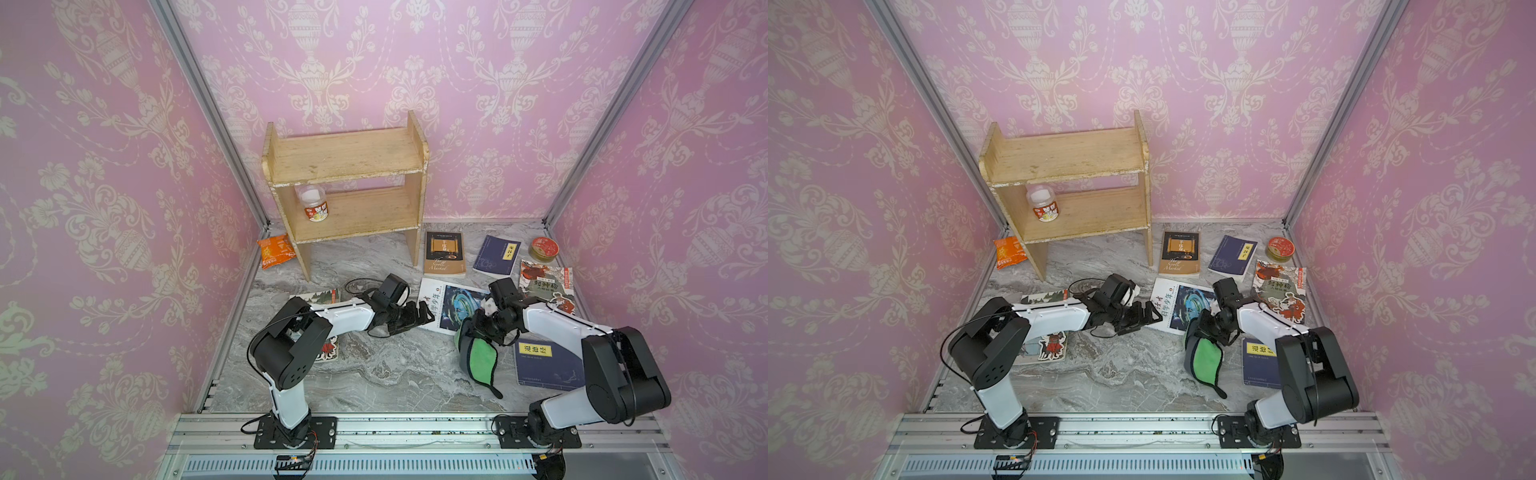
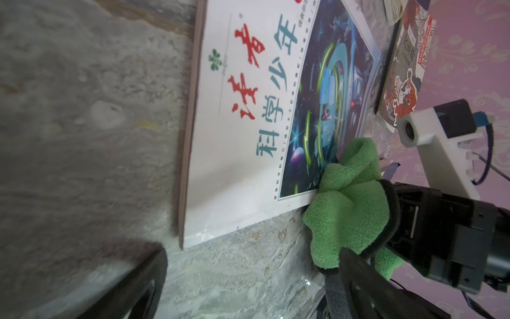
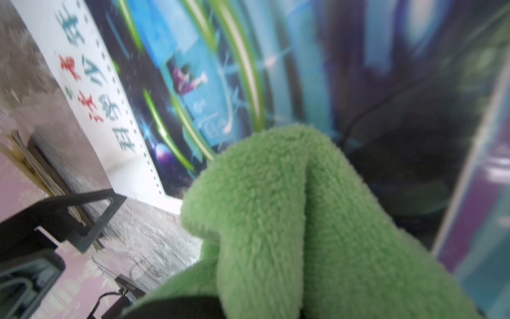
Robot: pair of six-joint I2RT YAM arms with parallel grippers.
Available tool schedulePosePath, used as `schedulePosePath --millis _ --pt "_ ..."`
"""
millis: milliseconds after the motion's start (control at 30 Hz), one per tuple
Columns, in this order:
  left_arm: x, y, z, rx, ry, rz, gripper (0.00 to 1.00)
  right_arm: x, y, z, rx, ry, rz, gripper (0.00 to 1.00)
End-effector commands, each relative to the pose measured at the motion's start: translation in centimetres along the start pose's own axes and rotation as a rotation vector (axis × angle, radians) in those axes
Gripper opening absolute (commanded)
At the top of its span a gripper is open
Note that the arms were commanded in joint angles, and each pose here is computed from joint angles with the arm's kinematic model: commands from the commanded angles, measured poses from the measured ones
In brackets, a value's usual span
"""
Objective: Wipe the cover of the book
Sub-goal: Adjust the book at the center of the board.
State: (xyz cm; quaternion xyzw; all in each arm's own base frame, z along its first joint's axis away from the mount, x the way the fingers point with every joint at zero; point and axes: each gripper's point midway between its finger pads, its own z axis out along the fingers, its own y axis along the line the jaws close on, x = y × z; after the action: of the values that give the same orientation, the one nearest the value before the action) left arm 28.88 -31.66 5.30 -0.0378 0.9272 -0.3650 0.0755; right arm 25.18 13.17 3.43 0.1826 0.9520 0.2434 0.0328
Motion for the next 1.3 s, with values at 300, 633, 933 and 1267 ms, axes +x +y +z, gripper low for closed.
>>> schedulePosePath --millis 300,633,933,1267 --pt "3.3 -2.1 -0.9 -0.001 0.076 0.095 0.99 -14.6 3.4 -7.0 0.137 -0.256 -0.086 0.0" --pt "4.5 -2.5 0.9 -0.009 0.085 0.107 0.99 -19.7 -0.6 -1.6 0.241 -0.13 0.061 0.0" --pt "3.7 -0.4 1.9 -0.066 0.049 0.081 0.99 -12.0 -2.1 1.8 0.146 -0.001 0.066 0.0" --pt "0.0 1.5 0.4 -0.065 -0.043 0.014 0.99 -0.6 0.4 1.7 0.078 0.103 -0.058 0.0"
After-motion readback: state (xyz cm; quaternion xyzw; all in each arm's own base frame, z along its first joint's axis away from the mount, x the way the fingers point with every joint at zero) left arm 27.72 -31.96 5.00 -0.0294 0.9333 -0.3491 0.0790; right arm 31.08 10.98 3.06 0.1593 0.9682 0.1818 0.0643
